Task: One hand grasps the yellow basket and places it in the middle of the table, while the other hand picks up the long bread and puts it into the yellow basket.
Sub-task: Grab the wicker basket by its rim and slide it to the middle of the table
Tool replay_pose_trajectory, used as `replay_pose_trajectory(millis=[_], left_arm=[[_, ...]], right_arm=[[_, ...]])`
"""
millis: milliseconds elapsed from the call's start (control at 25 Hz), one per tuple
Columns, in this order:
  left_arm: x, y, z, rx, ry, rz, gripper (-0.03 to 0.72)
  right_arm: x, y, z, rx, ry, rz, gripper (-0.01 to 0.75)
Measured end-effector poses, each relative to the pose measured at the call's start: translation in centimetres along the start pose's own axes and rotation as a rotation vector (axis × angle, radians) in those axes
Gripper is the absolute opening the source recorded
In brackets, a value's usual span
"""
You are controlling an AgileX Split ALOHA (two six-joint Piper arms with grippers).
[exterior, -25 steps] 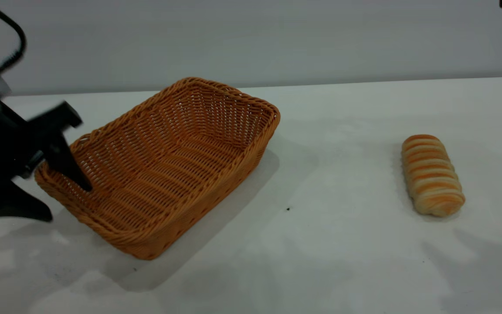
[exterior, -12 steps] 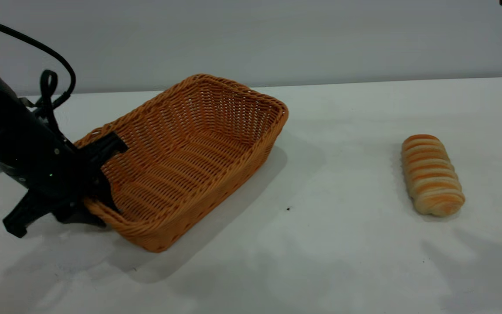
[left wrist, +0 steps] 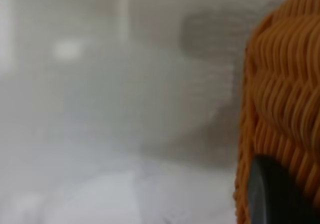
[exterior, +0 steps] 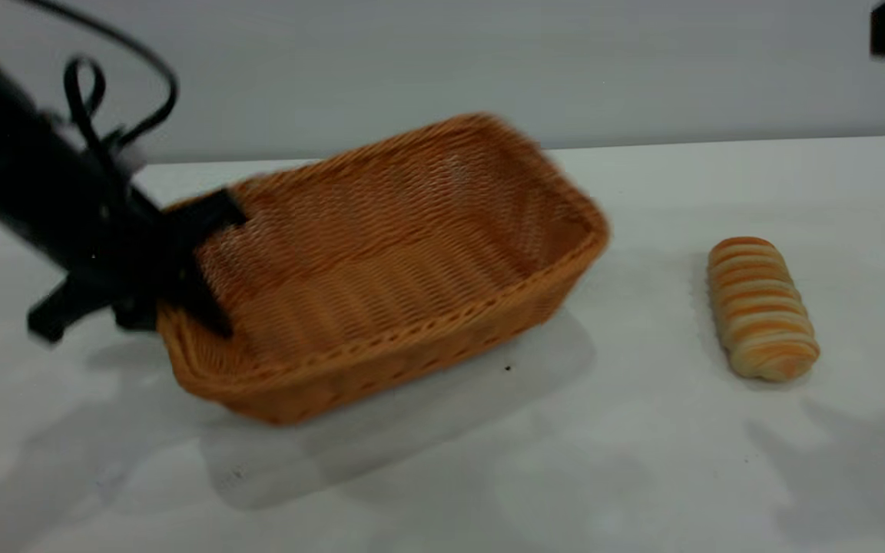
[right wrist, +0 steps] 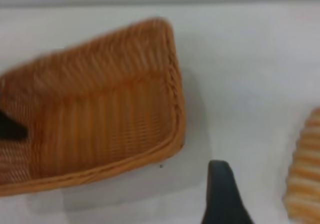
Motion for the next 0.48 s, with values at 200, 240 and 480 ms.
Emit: replay_pose_trajectory(millis=[200,240,480], left_arm=[[-1.7,-0.2,-2.8,0.106,0.278,-0.022,0.102],[-1.7,0.1,-3.4,0.125,0.311,-0.036,0.102],[-1.4,3.3,-5.3,0.193,0.355,-0.058,0.102]], right_arm=[[-1.8,3.3,-0.1,0.080,0.017,0.023,0.521],[-2.4,4.2,0.0,0.100,0.017,0.037,0.521],[-6.4,9.1,0.3,0.178,0.032,0.136,0.521]])
Point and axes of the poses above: a point on each arm's last joint axis where the gripper is mounted, y pointing out along that axis toward the gripper, x along the wrist's bending axis when the last joint is at zero, z = x × y, the point moved 8 cm from there along y, pointing out along that axis toward the gripper, and after that the axes turned 6 degrees about y, right-handed, at the moved point
